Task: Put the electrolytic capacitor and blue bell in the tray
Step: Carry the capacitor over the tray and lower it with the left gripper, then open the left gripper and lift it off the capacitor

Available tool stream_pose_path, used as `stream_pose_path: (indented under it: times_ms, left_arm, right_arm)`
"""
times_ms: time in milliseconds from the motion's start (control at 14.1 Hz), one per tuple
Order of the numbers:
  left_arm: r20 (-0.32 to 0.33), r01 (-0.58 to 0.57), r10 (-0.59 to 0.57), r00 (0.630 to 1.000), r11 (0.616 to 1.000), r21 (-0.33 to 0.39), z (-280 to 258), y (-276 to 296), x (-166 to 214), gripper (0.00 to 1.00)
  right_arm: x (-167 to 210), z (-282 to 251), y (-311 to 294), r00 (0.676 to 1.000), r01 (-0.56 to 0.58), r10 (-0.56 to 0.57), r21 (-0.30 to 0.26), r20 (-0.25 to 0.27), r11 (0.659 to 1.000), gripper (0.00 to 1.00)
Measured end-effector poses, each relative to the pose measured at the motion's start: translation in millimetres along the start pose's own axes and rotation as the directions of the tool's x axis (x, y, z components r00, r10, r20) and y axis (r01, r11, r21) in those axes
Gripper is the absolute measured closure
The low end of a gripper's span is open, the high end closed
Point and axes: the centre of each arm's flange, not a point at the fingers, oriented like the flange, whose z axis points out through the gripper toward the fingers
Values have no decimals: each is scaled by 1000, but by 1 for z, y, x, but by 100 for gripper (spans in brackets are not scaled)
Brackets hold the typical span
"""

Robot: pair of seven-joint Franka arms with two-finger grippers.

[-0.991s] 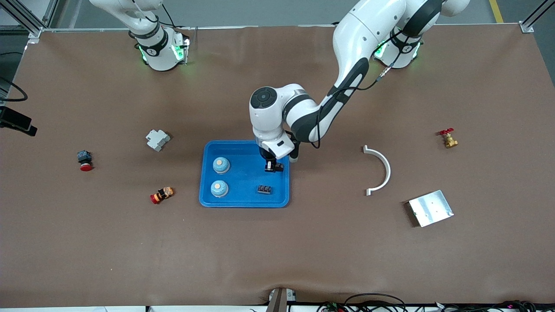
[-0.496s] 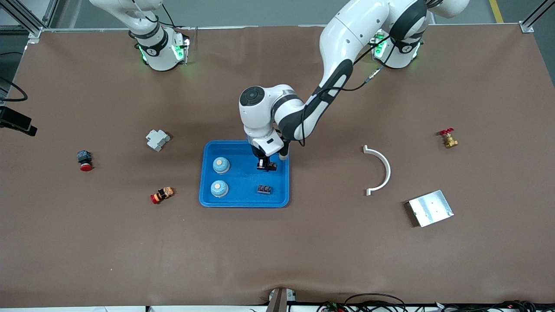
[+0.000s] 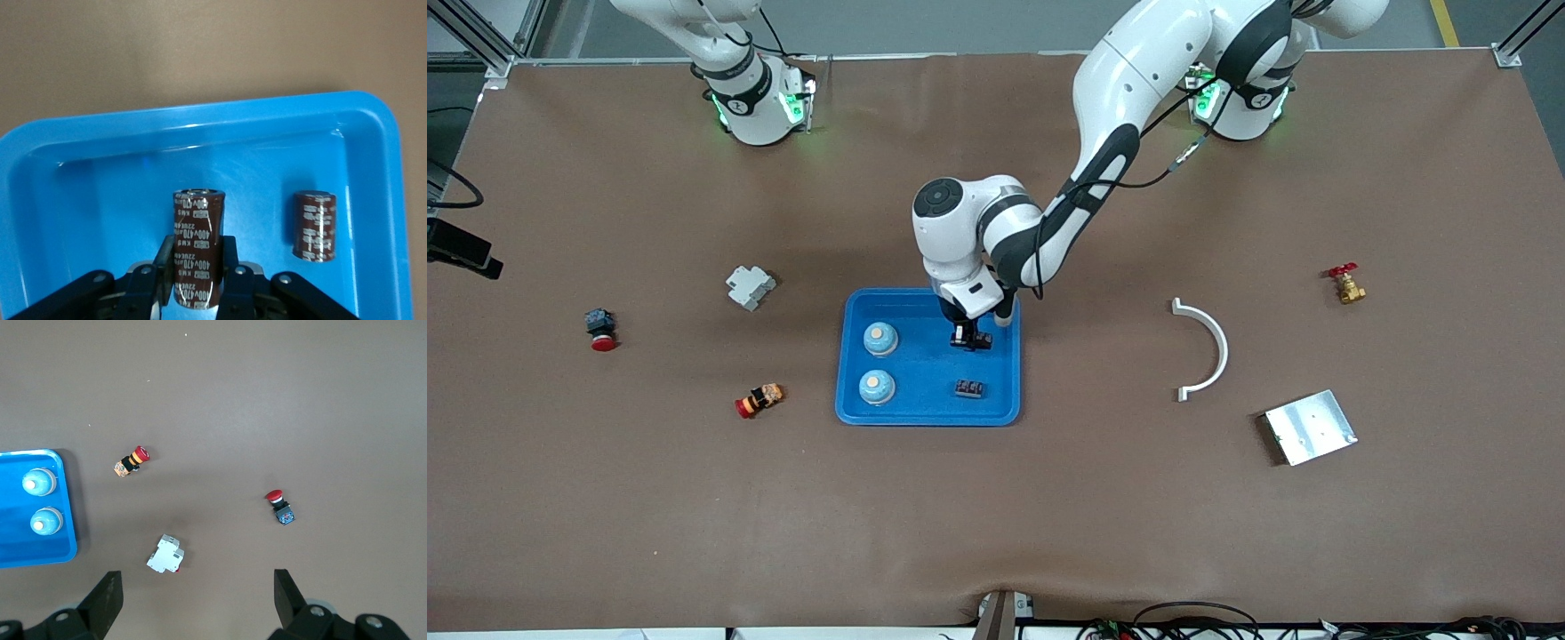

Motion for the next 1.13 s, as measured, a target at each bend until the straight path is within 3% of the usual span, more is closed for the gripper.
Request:
stream_pose_path:
  times_ms: [1133]
  left_arm:
    - [-11,-2,2,1000,1000,11,12,-4,1,69]
  right_arm:
    - [0,0,0,1000,-1,1,0,0,1000,0]
